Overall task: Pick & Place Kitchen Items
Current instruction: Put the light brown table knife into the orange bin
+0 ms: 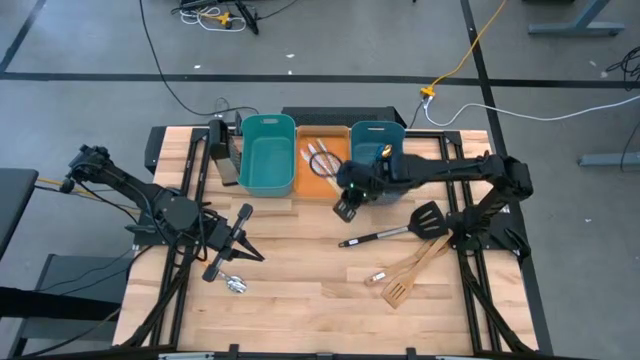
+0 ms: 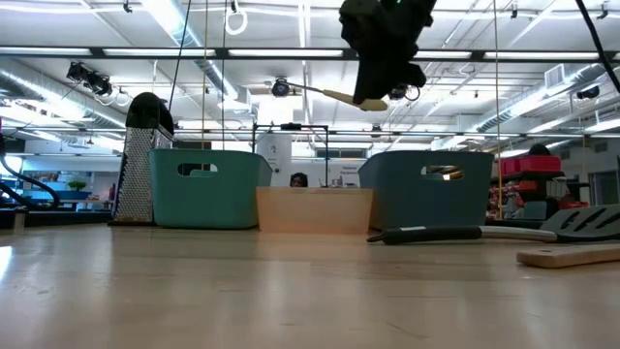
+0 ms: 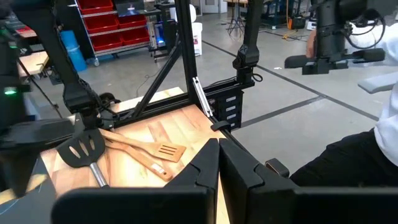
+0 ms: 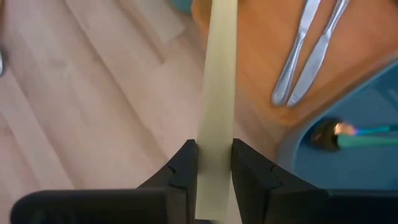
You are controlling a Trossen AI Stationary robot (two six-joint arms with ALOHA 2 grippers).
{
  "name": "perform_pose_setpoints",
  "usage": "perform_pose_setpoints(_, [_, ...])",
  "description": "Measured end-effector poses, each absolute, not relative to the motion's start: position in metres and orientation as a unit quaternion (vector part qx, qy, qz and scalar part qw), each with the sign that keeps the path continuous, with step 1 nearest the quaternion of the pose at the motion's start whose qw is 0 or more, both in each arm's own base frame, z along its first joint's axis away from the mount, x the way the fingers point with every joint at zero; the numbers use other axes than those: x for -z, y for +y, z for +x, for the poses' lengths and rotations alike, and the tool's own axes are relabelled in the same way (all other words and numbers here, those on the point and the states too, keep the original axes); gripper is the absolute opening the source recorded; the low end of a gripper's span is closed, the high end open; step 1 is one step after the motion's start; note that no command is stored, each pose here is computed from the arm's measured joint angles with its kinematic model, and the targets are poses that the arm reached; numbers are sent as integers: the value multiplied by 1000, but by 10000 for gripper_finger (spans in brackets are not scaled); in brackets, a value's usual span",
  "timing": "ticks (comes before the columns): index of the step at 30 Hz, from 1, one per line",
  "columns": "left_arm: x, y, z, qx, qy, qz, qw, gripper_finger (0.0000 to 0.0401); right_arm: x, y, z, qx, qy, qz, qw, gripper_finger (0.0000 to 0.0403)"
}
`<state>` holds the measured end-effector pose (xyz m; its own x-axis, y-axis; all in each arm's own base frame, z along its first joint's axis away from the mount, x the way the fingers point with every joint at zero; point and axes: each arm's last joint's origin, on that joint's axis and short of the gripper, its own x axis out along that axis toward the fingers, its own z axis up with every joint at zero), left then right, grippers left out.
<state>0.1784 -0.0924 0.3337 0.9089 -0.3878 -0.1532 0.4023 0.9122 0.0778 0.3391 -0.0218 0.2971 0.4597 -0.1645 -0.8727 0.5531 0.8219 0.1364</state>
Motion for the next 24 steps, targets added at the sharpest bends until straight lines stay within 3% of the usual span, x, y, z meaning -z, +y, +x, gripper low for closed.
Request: perform_pose_setpoints(24, [-334, -92, 178, 204, 58, 91, 973, 18, -301, -116, 337, 258, 400, 222, 851, 78])
